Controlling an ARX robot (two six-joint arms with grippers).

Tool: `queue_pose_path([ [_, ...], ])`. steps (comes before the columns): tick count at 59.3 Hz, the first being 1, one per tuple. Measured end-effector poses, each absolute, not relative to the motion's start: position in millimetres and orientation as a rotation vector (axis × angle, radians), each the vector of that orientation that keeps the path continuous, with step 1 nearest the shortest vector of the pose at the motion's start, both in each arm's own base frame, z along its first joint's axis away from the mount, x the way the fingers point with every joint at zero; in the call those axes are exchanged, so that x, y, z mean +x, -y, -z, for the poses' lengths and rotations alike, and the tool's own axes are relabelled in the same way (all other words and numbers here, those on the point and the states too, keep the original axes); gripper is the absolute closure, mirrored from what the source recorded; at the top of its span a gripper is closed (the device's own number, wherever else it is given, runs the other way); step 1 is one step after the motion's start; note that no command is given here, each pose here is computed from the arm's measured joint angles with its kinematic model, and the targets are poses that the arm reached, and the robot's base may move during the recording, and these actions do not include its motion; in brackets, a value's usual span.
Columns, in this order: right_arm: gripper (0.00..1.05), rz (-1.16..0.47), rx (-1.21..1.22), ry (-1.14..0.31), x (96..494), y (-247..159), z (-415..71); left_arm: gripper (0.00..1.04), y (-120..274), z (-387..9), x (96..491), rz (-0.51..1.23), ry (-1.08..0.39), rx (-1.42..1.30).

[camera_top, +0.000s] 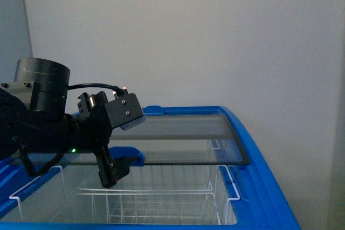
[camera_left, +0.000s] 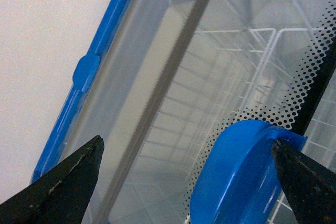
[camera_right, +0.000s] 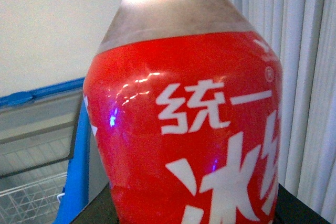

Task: Put drink in fridge

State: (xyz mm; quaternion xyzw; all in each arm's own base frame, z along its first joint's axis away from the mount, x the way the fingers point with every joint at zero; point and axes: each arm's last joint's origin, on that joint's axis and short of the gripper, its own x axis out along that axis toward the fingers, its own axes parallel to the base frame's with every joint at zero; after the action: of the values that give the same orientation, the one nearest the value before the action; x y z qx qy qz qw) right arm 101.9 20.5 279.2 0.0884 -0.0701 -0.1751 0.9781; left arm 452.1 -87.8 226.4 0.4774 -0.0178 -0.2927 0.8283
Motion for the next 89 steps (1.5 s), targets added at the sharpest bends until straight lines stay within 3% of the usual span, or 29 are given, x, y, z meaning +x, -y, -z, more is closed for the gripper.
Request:
queue_pose_path([
  [28, 0.66, 0.352, 0.178, 0.141, 102, -21, -279, 0.08, 92, -234, 504, 0.364, 0.106, 0.933],
  [44, 0.66, 0.352, 0.178, 0.141, 102, -21, -279, 0.08, 85, -239, 486, 0.301, 0.045, 0.768],
  [52, 0.66, 0.352, 0.178, 0.141, 102, -21, -279, 0.08, 74, -238, 440, 0.324, -0.145, 0.566],
  [58, 0.66, 0.352, 0.178, 0.141, 102, -21, -279, 0.08, 61, -245, 365, 0.368, -0.231, 0.33],
  [67, 0.66, 0.353, 0.178, 0.141, 102, -20, -279, 0.09, 48, -234, 218, 0.388, -0.321, 0.075],
  [71, 0.66, 0.354, 0.179, 0.121, 103, -21, -279, 0.23, 45, -220, 170, 0.185, -0.177, 0.073],
  [75, 0.67, 0.355, 0.114, -0.075, 103, -23, -287, 0.38, 31, -202, 125, 0.017, -0.14, 0.063],
  [80, 0.67, 0.282, 0.048, -0.19, 106, -27, -291, 0.56, 22, -191, 102, 0.011, -0.048, 0.025],
  [89, 0.67, 0.093, 0.027, -0.189, 154, -35, -323, 0.86, 14, -189, 97, 0.013, 0.007, 0.008],
])
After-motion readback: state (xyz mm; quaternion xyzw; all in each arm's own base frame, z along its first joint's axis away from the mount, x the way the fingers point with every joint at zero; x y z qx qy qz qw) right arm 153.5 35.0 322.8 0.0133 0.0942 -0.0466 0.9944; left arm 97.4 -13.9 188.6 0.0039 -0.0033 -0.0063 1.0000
